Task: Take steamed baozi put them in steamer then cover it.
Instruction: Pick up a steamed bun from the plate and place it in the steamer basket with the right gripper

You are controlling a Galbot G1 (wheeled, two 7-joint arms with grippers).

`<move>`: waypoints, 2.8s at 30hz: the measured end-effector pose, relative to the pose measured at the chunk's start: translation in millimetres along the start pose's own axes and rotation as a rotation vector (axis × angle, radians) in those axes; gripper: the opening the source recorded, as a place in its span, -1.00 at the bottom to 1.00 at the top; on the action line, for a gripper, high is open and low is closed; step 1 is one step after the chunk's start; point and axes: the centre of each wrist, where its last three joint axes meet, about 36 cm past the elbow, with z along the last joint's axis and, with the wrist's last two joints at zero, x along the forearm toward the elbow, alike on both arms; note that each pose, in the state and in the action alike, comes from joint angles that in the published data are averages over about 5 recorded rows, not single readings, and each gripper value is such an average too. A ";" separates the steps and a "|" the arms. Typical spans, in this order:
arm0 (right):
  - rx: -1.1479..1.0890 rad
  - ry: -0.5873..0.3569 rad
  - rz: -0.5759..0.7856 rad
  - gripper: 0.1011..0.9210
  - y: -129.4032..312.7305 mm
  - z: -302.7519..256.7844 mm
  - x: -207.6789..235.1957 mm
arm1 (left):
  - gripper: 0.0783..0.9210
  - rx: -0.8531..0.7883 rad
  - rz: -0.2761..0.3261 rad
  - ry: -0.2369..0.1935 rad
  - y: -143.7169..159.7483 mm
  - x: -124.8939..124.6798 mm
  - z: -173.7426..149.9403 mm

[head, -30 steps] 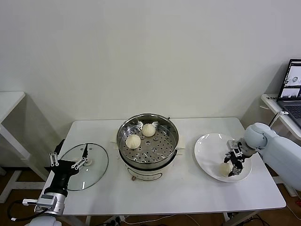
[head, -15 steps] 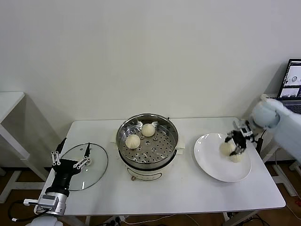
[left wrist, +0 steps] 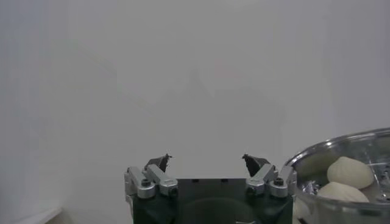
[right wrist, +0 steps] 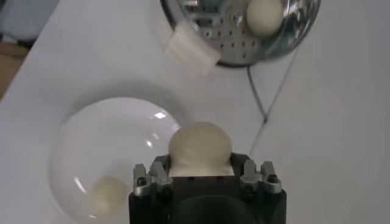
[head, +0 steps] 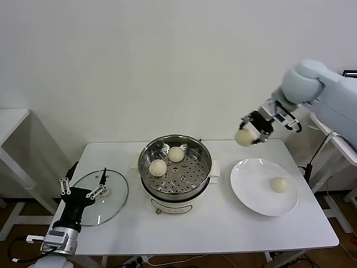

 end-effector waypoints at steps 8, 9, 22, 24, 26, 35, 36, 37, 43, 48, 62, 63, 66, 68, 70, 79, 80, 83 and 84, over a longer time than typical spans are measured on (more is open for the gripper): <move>0.310 -0.008 -0.006 0.44 -54.0 -49.8 -11.9 | 0.77 -0.001 0.001 0.000 0.4 0.9 -0.6; 0.342 -0.013 -0.008 0.45 -58.9 -55.2 -15.6 | 0.77 -0.002 0.000 -0.001 0.6 1.2 -1.1; 0.628 -0.102 -0.025 0.45 -91.8 -109.8 -83.0 | 0.77 -0.009 -0.008 -0.002 6.3 3.1 -0.7; 0.655 -0.119 -0.026 0.45 -93.4 -116.4 -93.6 | 0.77 -0.010 -0.008 0.000 6.7 2.4 0.6; 0.681 -0.138 -0.026 0.45 -94.6 -123.6 -103.7 | 0.77 -0.010 -0.008 0.001 6.9 1.6 1.9; 0.772 -0.210 -0.032 0.45 -97.4 -154.3 -132.1 | 0.77 -0.007 -0.008 0.011 7.2 -2.5 8.2; 0.779 -0.215 -0.033 0.45 -97.5 -157.0 -133.6 | 0.77 -0.007 -0.008 0.012 7.2 -2.7 9.0; 0.785 -0.220 -0.035 0.45 -97.5 -159.6 -134.9 | 0.77 -0.007 -0.007 0.014 7.3 -2.8 9.7; 0.812 -0.245 -0.054 0.46 -98.3 -172.9 -142.6 | 0.77 -0.006 -0.006 0.019 7.2 -3.8 12.7; 0.820 -0.257 -0.079 0.46 -98.1 -178.4 -149.6 | 0.77 -0.006 -0.005 0.022 7.6 -3.5 14.3; 0.826 -0.283 -0.131 0.47 -99.0 -193.2 -175.9 | 0.77 -0.010 -0.007 0.030 10.7 -2.1 18.4; 0.826 -0.284 -0.133 0.47 -99.4 -194.3 -177.3 | 0.77 -0.011 -0.008 0.031 11.2 -1.9 18.6; 0.825 -0.288 -0.138 0.47 -100.2 -197.1 -180.8 | 0.77 -0.013 -0.010 0.033 12.7 -1.3 19.6; 0.823 -0.291 -0.142 0.47 -100.3 -198.5 -183.1 | 0.77 -0.013 -0.011 0.035 13.2 -1.1 20.2; 0.821 -0.293 -0.147 0.47 -99.9 -199.3 -185.3 | 0.77 -0.013 -0.012 0.035 13.3 -1.1 20.7; 0.798 -0.297 -0.149 0.75 -98.7 -194.9 -186.1 | 0.77 -0.008 -0.012 0.033 12.1 -2.3 20.6; 0.794 -0.296 -0.145 0.76 -99.4 -193.3 -184.1 | 0.77 -0.007 -0.012 0.033 12.0 -2.3 20.6; 0.783 -0.291 -0.132 0.76 -102.3 -187.1 -175.0 | 0.77 -0.006 -0.012 0.033 11.3 -2.3 20.2; 0.779 -0.288 -0.127 0.76 -103.2 -184.3 -170.9 | 0.77 -0.005 -0.011 0.033 11.1 -2.2 19.9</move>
